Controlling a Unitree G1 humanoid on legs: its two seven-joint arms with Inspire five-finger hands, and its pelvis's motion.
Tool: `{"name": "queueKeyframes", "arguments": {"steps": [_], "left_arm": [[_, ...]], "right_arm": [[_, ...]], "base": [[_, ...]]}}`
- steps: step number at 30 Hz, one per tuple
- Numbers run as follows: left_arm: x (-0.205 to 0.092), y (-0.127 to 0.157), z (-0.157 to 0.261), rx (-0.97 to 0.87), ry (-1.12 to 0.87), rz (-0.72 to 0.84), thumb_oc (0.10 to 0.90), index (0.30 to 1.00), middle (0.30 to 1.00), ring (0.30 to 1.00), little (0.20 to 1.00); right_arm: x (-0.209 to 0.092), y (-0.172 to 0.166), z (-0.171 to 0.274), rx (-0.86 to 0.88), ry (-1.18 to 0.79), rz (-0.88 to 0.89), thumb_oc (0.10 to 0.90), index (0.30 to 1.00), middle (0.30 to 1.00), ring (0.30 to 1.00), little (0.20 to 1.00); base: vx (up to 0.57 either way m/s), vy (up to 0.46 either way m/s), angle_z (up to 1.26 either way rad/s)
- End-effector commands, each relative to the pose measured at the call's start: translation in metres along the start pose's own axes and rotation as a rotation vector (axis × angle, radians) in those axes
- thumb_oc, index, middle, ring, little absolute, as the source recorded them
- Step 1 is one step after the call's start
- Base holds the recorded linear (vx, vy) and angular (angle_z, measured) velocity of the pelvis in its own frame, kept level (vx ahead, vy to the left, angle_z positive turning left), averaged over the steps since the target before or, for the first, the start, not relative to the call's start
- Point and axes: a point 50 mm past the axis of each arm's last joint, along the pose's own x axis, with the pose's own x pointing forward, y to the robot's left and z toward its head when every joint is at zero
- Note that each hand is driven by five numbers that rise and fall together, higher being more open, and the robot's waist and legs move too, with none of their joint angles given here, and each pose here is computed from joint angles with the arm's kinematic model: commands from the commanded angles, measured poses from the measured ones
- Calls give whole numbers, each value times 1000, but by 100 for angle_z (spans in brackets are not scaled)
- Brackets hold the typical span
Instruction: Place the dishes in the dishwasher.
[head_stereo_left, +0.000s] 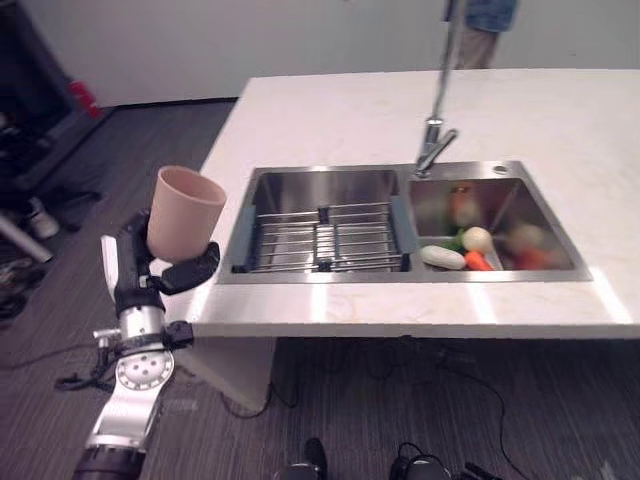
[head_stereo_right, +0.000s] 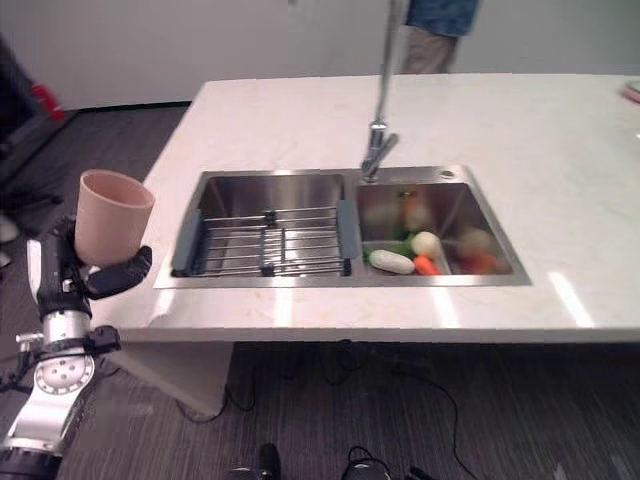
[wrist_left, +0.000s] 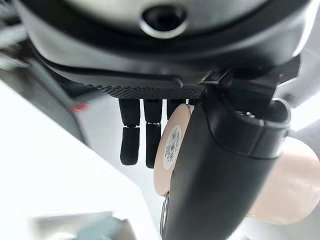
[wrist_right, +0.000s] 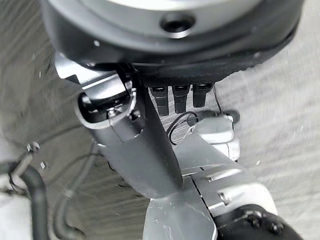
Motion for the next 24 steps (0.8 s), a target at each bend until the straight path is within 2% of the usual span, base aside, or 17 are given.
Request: {"name": "queueKeyframes", "arguments": {"steps": [1, 7, 12, 15, 18, 21, 24], "left_arm": [[36, 18, 83, -156, -447, 42, 400, 300, 300, 300, 300], [31, 6, 83, -206, -479, 4, 400, 300, 300, 300, 300], [32, -13, 96, -231, -525, -86, 400, 300, 300, 300, 300], [33, -16, 96, -212, -498, -118, 400, 300, 300, 300, 300], [28, -23, 95, -188, -475, -178, 400, 300, 300, 300, 300], [28, -33, 93, -294, -432, -255, 400, 300, 300, 300, 300], [24, -47, 91, -351, -435, -348, 400, 300, 300, 300, 300]], "right_arm": [[13, 23, 23, -12, -76, 68, 800, 900, 900, 900, 900], [8, 1, 16, 78, -32, -52, 800, 900, 900, 900, 900], [-1, -12, 0, 150, -46, -85, 800, 900, 900, 900, 900], [4, -1, 9, 124, -69, -58, 800, 900, 900, 900, 900], [15, 27, 17, 46, -79, -2, 800, 900, 900, 900, 900], [15, 29, 13, 113, -77, -14, 800, 900, 900, 900, 900], [14, 28, 15, 184, -119, 13, 800, 900, 900, 900, 900]], "base": [[-255, 8, 118], [-315, 138, 112], [-344, 416, 135], [-162, 533, 191], [-105, 501, 45], [50, 227, 63], [22, 115, 160]]}}
